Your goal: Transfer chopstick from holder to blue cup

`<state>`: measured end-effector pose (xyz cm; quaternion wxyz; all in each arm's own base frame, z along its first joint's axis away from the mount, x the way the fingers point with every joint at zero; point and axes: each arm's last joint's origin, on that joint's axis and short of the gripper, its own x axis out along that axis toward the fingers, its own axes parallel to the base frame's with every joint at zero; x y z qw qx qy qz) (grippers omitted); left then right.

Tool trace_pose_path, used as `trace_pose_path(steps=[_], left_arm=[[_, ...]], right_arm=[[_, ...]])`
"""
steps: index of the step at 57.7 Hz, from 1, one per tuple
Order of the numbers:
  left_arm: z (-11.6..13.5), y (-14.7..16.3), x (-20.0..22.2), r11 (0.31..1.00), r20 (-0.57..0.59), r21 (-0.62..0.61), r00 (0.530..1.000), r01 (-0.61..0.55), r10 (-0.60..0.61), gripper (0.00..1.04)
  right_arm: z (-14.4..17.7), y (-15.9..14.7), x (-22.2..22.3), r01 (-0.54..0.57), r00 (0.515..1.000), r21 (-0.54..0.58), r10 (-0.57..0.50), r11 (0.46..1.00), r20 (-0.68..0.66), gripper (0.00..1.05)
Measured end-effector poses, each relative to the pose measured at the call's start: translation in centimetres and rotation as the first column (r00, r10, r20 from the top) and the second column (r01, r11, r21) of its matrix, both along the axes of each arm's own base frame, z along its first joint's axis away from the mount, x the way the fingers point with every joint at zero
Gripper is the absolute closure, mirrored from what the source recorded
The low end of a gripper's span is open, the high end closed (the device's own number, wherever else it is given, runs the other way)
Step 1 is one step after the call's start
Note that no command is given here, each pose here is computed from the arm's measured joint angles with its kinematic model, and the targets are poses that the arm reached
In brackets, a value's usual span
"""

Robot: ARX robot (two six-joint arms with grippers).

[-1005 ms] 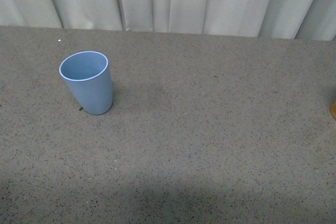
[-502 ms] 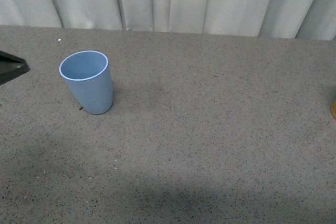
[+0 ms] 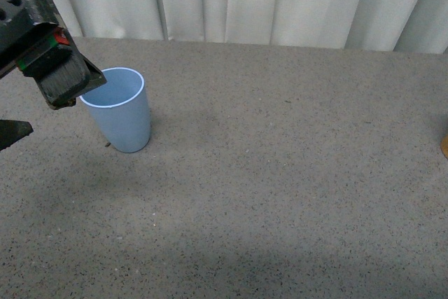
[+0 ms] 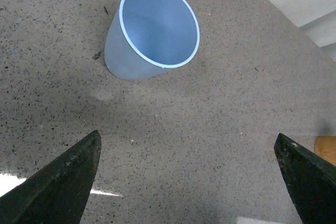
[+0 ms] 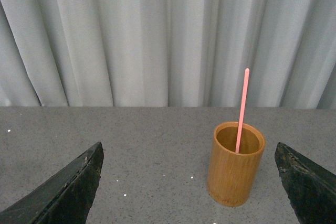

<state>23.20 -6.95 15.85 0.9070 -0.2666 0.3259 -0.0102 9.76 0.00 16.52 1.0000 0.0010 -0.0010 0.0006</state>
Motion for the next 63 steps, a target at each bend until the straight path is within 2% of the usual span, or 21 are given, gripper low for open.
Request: trace_pose_path(steps=[26,63], left_arm=[[-2.1,-1.3,2.6,0.999,-0.077,0.042,0.996,-0.034,0.037,0.07],[-2.8,-1.5,6.1,0.985,-0.133,0.121,0.982,-0.120,0.135,0.07]], right_arm=[[0.0,0.0,0.0,0.000,1.000,0.000,0.000,1.000,0.000,0.09],[0.0,0.0,0.0,0.000,1.000,0.000,0.000,1.000,0.000,0.09]])
